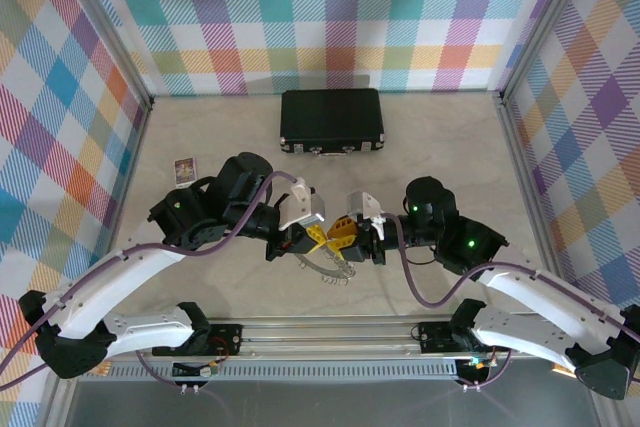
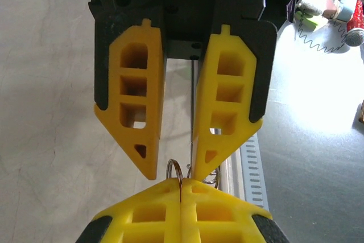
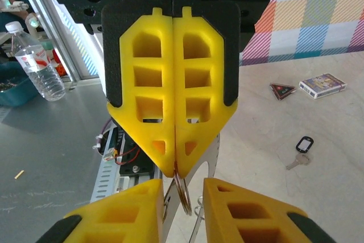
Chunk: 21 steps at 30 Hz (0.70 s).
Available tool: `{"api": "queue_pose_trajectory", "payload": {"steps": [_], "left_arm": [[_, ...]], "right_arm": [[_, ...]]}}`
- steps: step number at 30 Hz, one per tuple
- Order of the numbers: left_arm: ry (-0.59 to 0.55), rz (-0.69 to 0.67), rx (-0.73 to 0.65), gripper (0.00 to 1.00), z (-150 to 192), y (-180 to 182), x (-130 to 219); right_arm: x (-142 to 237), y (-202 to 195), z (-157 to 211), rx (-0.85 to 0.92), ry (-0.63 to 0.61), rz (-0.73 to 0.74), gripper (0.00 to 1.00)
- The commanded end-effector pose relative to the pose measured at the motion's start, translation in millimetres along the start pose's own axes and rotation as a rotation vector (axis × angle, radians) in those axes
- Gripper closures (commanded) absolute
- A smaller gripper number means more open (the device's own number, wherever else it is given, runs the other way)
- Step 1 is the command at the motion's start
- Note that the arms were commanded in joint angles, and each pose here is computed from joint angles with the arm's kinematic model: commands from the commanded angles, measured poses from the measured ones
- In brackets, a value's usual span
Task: Put the keys on the keyring
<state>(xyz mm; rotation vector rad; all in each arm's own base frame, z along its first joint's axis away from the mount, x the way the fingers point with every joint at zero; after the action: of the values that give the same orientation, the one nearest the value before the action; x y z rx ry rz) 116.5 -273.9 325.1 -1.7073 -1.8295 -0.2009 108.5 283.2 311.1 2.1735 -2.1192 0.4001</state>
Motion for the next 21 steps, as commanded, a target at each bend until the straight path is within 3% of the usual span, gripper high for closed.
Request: {"api": "queue_pose_trajectory", "payload": {"steps": [1,8,13,14,17,21], "left_arm": [[-0.026,0.027,-0.050,1.00,-12,-10,4],[-0.030,0.032,-0.047,1.00,-13,-10,2],[-0.066,0.008,-0.027,1.00,-15,-5,1],[-0.087,-0.007,-0.019,0.96,-16,-3,1],[-0.161,-0.037,0.008,0.67,-18,0,4],[-0.255,-0.055,0.050,0.58,-18,3,6]], "right_arm": [[2,2,-15,0.047,-0.030,-0.027,0.80],[0,1,-12,0.054,-0.006,-0.028,0.99],[3,-2,-12,0.061,-0.001,0.008,1.00],[4,-3,-13,0.065,-0.006,0.021,1.00],[6,-7,-13,0.064,-0.012,0.056,1.00],[6,-12,-13,0.050,-0.041,0.094,1.00]]}}
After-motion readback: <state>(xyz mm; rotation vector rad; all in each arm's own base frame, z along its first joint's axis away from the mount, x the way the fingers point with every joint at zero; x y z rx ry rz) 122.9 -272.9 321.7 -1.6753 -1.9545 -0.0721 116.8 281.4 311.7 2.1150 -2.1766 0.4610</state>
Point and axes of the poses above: each hand's point on the last joint's axis, 136 mm out from that joint toward the fingers, its own x axis back along the fingers, its own y axis along the line the jaws close on, z = x × y, the point moved 2 cm from there along x, back along the fingers, and after that the axes turned 12 degrees about x, right-handed, at the moved point
